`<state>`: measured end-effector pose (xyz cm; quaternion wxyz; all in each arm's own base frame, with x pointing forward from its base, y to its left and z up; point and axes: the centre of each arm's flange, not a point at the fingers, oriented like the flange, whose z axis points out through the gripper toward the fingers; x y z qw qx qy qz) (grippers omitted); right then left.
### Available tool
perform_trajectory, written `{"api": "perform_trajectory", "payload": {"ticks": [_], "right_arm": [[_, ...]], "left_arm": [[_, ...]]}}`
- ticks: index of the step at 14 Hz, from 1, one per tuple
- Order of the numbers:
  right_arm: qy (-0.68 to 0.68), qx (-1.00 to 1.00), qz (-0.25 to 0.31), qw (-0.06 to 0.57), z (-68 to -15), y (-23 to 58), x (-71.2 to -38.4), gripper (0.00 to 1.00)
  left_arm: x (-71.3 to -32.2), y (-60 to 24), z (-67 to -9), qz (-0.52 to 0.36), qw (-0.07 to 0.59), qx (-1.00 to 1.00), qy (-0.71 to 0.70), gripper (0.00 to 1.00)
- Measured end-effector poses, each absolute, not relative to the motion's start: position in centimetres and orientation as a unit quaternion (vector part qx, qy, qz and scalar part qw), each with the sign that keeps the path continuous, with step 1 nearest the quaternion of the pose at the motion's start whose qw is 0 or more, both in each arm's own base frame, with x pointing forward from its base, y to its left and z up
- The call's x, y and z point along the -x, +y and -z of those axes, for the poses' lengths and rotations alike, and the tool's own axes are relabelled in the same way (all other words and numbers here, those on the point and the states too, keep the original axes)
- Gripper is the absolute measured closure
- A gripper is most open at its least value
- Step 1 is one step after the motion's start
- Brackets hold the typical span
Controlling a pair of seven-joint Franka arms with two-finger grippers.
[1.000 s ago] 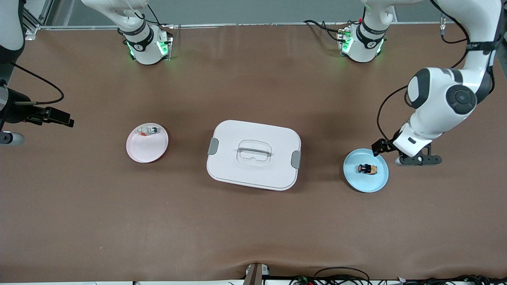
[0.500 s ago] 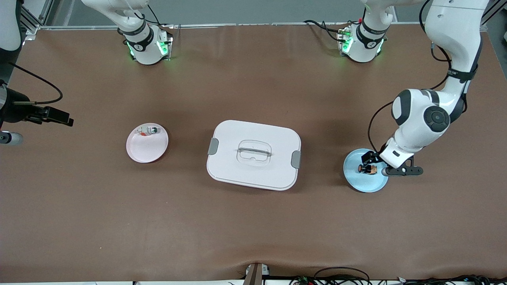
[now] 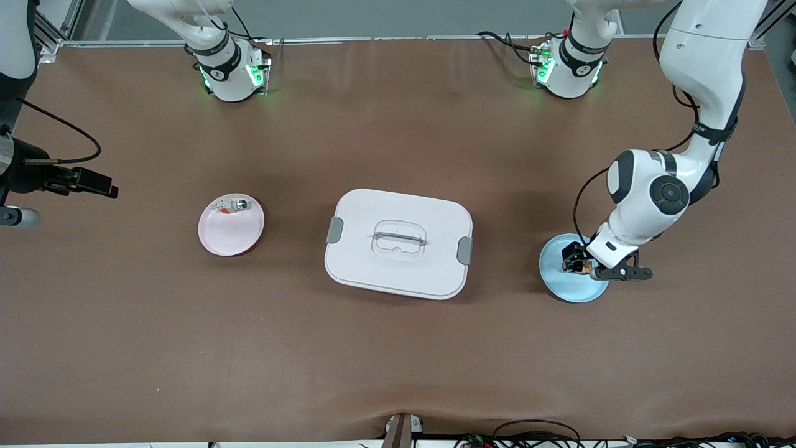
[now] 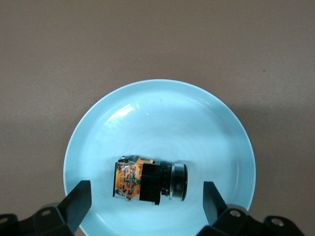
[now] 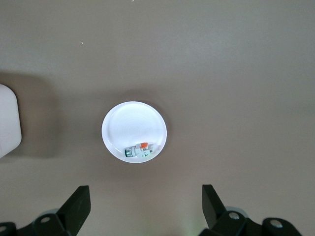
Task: Transfer orange switch to right arm and place
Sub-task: 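Close the left gripper on the orange switch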
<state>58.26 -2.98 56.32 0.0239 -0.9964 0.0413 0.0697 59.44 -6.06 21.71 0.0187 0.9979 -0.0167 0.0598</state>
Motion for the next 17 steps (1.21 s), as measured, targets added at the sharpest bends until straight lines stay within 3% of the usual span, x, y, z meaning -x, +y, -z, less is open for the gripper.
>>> {"api": "perform_trajectory", "payload": {"ticks": [13, 15, 17], "right_arm": [[0.041, 0.996, -0.068, 0.039, -56.4, -2.5, -58.3, 0.00], [0.041, 0.996, -0.068, 0.039, -56.4, -2.6, -58.3, 0.00], [0.041, 0.996, -0.068, 0.039, -56.4, -2.6, -58.3, 0.00]], "left_arm": [[-59.4, -6.2, -18.3, -0.057, 0.024, -0.998, -0.016, 0.00], [-59.4, -6.1, -18.2, -0.057, 0.024, -0.998, -0.015, 0.03], [-59.4, -6.1, -18.3, -0.058, 0.024, -0.998, -0.014, 0.20]]}}
